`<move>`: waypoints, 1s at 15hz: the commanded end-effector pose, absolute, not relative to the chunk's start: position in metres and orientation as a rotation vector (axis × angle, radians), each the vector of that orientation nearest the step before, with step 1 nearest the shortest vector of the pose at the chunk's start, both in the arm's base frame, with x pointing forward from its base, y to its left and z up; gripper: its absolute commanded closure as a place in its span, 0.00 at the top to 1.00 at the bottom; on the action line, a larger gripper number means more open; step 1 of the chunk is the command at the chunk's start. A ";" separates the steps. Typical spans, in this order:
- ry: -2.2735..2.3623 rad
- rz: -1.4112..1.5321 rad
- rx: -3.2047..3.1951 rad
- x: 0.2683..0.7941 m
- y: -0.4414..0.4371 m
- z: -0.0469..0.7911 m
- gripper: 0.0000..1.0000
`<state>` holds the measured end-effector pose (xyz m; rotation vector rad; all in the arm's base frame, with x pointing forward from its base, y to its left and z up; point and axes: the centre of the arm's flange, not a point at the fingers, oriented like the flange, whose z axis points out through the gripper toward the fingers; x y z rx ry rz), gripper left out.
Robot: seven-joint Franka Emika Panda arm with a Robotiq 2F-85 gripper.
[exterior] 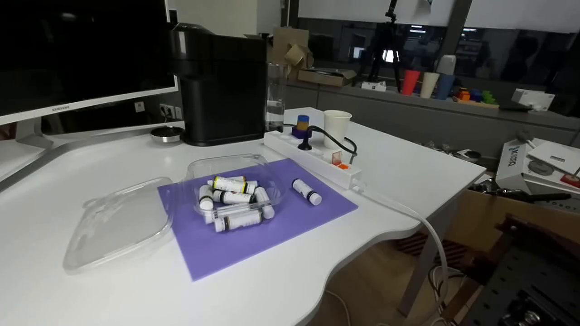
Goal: Turn on the extension cable
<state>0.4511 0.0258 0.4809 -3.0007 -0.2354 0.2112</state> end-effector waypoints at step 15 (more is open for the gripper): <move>-0.065 -0.142 -3.275 0.467 -0.077 0.364 1.00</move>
